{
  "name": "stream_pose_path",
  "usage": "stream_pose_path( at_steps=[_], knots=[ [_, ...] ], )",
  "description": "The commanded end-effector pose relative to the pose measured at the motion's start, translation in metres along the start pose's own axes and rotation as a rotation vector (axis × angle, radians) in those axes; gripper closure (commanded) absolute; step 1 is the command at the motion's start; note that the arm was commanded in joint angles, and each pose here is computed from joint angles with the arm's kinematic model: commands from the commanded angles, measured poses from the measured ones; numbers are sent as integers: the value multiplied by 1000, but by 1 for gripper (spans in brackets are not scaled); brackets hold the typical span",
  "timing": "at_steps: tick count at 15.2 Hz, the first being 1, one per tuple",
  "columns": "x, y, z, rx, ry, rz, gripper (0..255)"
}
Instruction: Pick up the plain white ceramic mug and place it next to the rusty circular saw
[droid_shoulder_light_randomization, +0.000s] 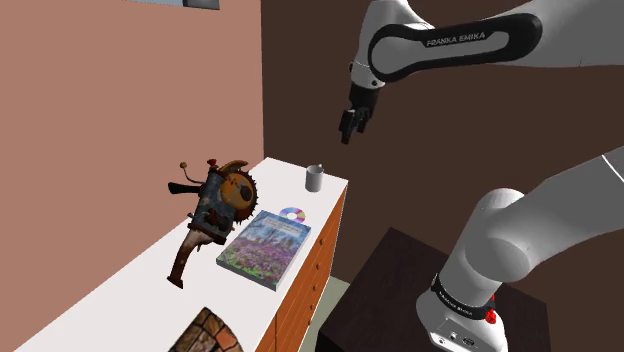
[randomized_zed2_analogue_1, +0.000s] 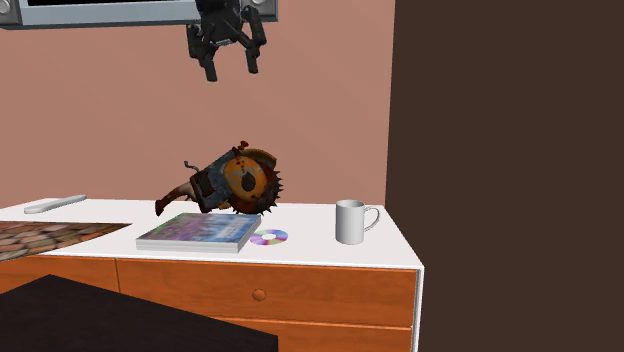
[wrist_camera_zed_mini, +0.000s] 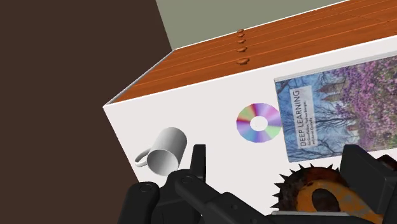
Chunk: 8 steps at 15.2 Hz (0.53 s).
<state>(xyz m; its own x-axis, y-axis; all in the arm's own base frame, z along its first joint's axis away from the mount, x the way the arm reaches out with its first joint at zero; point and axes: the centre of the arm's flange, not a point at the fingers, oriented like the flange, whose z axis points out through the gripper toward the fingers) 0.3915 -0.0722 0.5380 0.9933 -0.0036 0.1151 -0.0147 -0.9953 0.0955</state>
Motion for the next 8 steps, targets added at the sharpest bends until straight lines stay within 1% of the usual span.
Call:
stream_pose_path(
  at_steps=[1,8],
  knots=[
    [14,7,22,2,7,10,0],
    [60,35,96,12,22,44,0]
  ],
)
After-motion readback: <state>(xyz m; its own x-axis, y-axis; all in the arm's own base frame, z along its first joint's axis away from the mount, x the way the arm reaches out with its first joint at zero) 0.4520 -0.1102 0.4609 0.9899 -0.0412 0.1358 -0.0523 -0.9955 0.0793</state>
